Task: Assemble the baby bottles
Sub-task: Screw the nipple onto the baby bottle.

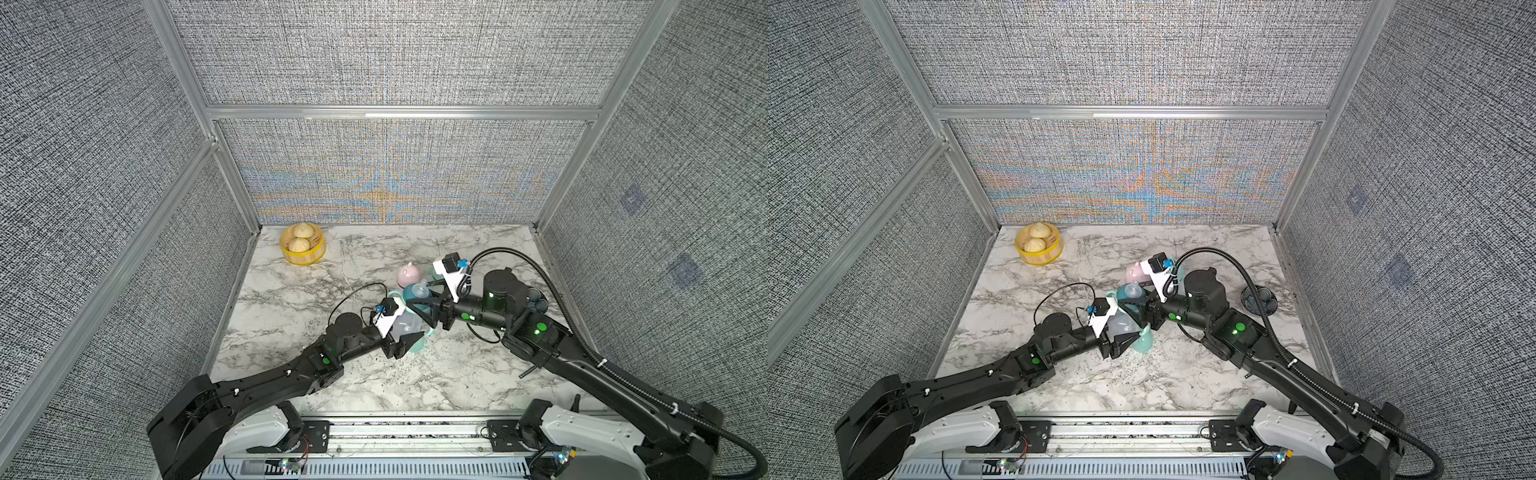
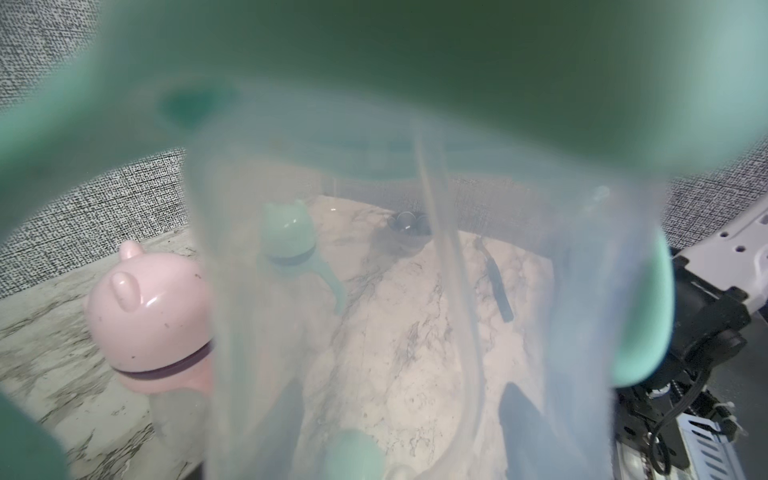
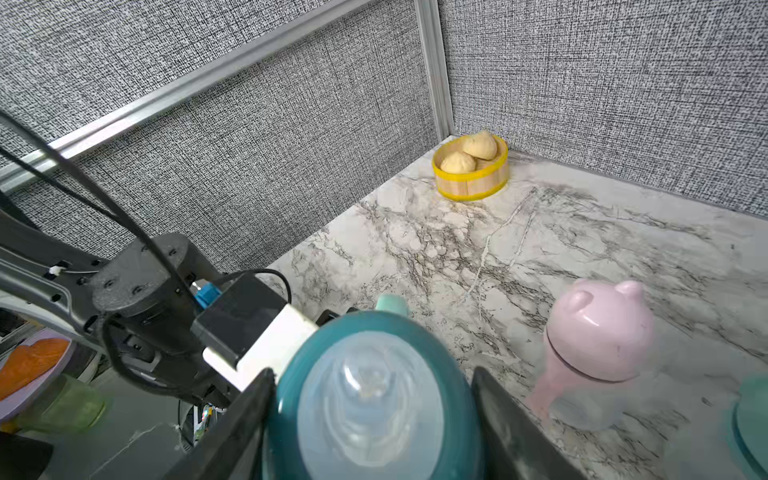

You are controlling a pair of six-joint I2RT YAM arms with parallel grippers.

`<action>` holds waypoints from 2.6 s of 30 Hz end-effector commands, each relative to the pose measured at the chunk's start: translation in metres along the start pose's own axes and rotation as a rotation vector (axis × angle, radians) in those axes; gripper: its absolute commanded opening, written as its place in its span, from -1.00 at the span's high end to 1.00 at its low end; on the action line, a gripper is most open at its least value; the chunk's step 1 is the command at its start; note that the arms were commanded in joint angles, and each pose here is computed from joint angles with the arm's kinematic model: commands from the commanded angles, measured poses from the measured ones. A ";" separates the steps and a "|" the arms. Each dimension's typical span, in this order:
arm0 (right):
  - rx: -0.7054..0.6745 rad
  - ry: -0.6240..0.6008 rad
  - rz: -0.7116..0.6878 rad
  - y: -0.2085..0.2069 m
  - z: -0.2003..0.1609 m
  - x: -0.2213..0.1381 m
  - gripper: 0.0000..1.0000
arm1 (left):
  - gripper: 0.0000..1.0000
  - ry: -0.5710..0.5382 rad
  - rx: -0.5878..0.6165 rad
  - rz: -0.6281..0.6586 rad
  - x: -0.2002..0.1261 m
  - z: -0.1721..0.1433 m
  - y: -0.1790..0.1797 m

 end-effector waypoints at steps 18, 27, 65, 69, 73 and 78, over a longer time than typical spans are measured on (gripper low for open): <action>0.235 0.011 -0.418 -0.012 0.015 0.027 0.01 | 1.00 -0.153 0.097 0.387 0.005 0.025 0.049; 0.215 0.055 -0.310 0.006 0.027 0.011 -0.66 | 1.00 -0.156 0.029 0.418 0.001 0.020 0.056; 0.050 -0.016 -0.016 0.003 0.008 -0.022 -0.12 | 1.00 0.055 0.006 -0.144 0.002 0.020 -0.032; 0.073 -0.021 -0.047 -0.002 0.007 -0.019 0.14 | 1.00 0.044 0.010 0.022 0.007 0.020 -0.005; 0.104 -0.036 -0.152 -0.008 0.009 -0.015 0.48 | 1.00 0.023 0.049 0.209 0.009 0.021 0.025; 0.155 -0.060 -0.246 -0.005 0.022 -0.003 0.64 | 1.00 -0.014 0.059 0.347 0.009 0.024 0.045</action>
Point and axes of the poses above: each gripper's point midway between its finger pads, its own x axis out along the fingers, its own y axis along the line the jaws close on, z = x × y, the point moved 2 cm from there along -x, back along the fingers, and after that the axes turned 13 degrees about -x, right-handed, at the moved point
